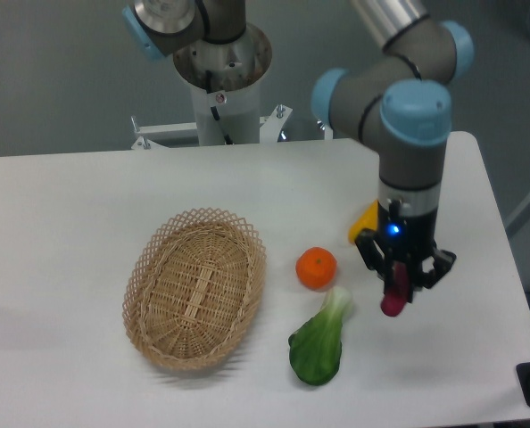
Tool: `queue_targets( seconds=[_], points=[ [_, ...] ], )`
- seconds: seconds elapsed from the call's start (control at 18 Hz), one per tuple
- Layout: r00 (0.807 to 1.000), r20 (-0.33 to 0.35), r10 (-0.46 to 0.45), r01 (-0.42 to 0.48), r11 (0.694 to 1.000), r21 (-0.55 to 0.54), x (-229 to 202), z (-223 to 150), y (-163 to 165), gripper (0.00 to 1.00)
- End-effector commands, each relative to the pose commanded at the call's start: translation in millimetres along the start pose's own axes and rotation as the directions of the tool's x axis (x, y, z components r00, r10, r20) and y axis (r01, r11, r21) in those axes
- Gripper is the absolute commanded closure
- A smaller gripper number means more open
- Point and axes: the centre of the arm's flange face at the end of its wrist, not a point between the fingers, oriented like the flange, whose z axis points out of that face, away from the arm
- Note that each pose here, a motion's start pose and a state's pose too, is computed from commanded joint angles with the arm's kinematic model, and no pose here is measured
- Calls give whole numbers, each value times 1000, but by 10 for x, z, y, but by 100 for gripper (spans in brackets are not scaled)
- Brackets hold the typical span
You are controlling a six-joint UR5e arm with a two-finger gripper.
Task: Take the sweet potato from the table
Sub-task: 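Lift the grasped sweet potato up off the table, then hold the sweet potato raised above the table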
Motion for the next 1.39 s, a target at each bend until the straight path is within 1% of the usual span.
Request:
queue_targets(
  seconds=[0.11, 0.33, 1.39],
  points=[
    [1000, 0, -17, 17, 1000, 12, 10, -41, -20, 84],
    [999, -8, -38, 38, 999, 16, 64, 3, -15, 84],
    [1000, -1, -29, 29, 999, 18, 51, 15, -38, 84]
  ],
)
